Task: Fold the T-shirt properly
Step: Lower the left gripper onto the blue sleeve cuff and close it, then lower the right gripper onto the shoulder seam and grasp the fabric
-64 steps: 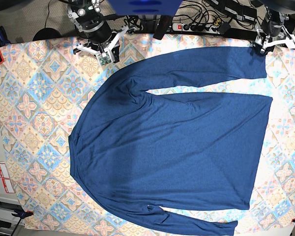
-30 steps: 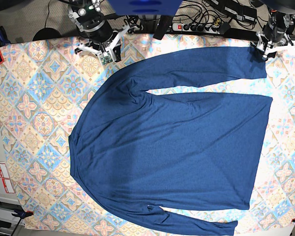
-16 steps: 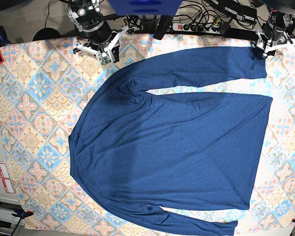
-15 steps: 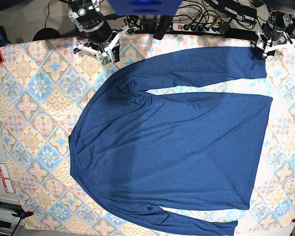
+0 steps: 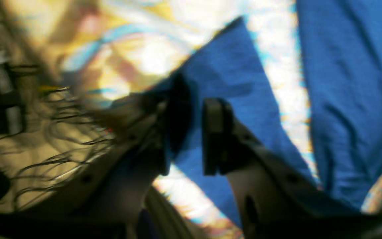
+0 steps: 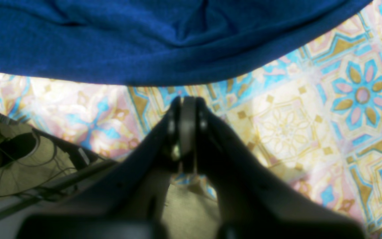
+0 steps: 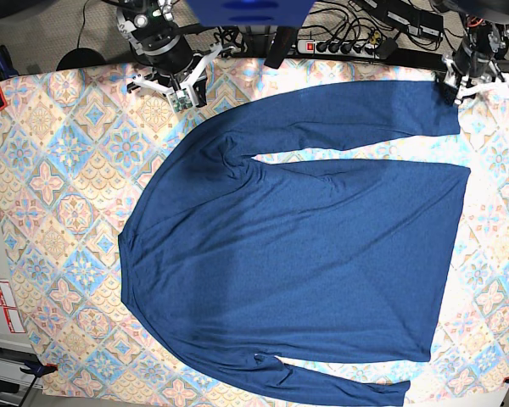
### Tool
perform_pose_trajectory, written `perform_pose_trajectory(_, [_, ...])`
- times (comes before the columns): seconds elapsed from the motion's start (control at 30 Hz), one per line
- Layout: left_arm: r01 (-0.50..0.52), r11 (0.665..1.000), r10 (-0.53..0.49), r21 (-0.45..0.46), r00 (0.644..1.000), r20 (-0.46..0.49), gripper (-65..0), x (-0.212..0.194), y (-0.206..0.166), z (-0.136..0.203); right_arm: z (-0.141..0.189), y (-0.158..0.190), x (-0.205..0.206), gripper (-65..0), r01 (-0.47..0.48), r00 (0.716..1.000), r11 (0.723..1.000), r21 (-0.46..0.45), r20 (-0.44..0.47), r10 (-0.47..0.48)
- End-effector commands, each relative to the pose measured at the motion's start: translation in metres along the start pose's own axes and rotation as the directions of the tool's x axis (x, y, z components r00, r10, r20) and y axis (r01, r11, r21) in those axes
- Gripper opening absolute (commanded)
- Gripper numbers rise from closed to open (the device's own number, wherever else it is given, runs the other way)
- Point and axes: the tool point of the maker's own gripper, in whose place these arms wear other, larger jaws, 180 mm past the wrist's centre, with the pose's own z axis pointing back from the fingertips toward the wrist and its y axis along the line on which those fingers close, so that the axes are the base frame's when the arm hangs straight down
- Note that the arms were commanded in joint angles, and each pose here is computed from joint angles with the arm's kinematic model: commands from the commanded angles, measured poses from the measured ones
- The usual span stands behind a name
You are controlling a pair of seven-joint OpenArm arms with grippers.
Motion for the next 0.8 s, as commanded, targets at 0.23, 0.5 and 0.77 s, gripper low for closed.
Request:
perform_pose_trajectory(0.23, [-0.017,1.0,0.017,0.014,0.998,-0.055,-65.0,-0.006,0.008,-0.002,0.003,0.001,0.008,-64.6,0.005,0.999,1.0,0.002,0.034,-0.005])
perform_pose_trajectory(0.5, [-0.015,1.0,0.016,0.022,0.998,-0.056,-65.0,-0.006,0.012,0.0,-0.002,0.01,0.023,-62.4,-0.002,0.998,1.0,0.029,0.07,0.0])
perform_pose_trajectory(0.77, [-0.017,1.0,0.018,0.022,0.998,-0.054,-65.0,-0.005,0.012,0.0,-0.013,0.0,0.052,-42.7,-0.022,0.99,1.0,0.012,0.139,0.02])
